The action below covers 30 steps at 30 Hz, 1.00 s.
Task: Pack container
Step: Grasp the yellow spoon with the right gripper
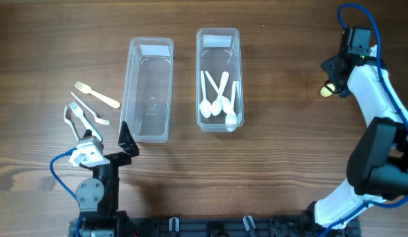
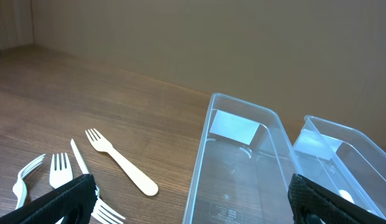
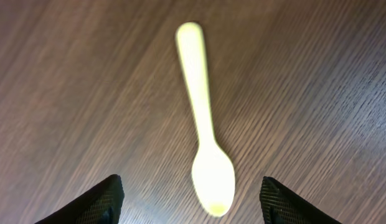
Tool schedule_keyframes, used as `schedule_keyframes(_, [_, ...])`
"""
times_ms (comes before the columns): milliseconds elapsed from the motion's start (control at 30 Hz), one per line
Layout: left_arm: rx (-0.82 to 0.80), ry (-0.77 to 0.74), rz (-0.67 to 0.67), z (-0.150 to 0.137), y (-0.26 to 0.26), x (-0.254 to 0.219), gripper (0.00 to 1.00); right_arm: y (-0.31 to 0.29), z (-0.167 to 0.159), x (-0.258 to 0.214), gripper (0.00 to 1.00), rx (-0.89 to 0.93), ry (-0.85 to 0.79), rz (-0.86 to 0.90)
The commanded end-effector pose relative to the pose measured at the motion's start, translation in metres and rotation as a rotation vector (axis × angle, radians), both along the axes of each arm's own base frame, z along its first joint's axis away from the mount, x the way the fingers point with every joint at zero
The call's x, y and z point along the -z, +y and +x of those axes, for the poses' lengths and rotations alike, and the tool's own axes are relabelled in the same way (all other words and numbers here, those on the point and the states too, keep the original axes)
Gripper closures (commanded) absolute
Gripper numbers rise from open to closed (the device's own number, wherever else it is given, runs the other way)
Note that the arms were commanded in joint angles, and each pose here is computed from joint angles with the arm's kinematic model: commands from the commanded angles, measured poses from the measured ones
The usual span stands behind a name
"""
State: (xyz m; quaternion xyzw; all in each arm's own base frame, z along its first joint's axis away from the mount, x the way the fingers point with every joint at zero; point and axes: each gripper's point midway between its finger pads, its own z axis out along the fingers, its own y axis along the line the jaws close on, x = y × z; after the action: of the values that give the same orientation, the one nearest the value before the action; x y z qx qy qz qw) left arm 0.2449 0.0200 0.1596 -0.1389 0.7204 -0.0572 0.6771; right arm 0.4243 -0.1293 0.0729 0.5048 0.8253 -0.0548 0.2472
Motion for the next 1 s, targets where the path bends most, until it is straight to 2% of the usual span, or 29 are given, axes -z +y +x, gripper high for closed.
schedule_keyframes(0, [0.002,-0.001,0.02,0.0,-0.001,0.001,0.0,-0.016,-0.001,0.019,0.3,0.045,0.023,0.015])
schedule_keyframes(267, [0.002,-0.001,0.02,0.0,-0.001,0.001,0.0,-0.021,0.005,0.061,0.31,-0.011,0.072,0.036])
schedule_keyframes(500, [0.002,-0.001,0.02,0.0,-0.001,0.001,0.0,-0.019,0.008,0.081,0.32,-0.016,0.086,0.055])
schedule_keyframes(600, [0.002,-0.001,0.02,0.0,-0.001,0.001,0.0,-0.019,0.005,0.082,0.5,-0.02,0.099,0.056])
schedule_keyframes(733, [0.002,-0.001,0.02,0.0,-0.001,0.001,0.0,-0.018,-0.001,0.084,0.57,-0.021,0.124,0.062])
schedule_keyframes(767, [0.002,-0.001,0.019,0.0,-0.001,0.001,0.0,-0.017,-0.003,0.085,0.7,-0.02,0.136,0.065])
schedule_keyframes(833, [0.002,-0.001,0.02,0.0,-0.001,0.001,0.0,-0.017,-0.006,0.086,0.83,-0.021,0.145,0.067])
schedule_keyframes(967, [0.002,-0.001,0.02,0.0,-0.001,0.001,0.0,-0.015,-0.011,0.087,0.96,-0.041,0.173,0.067])
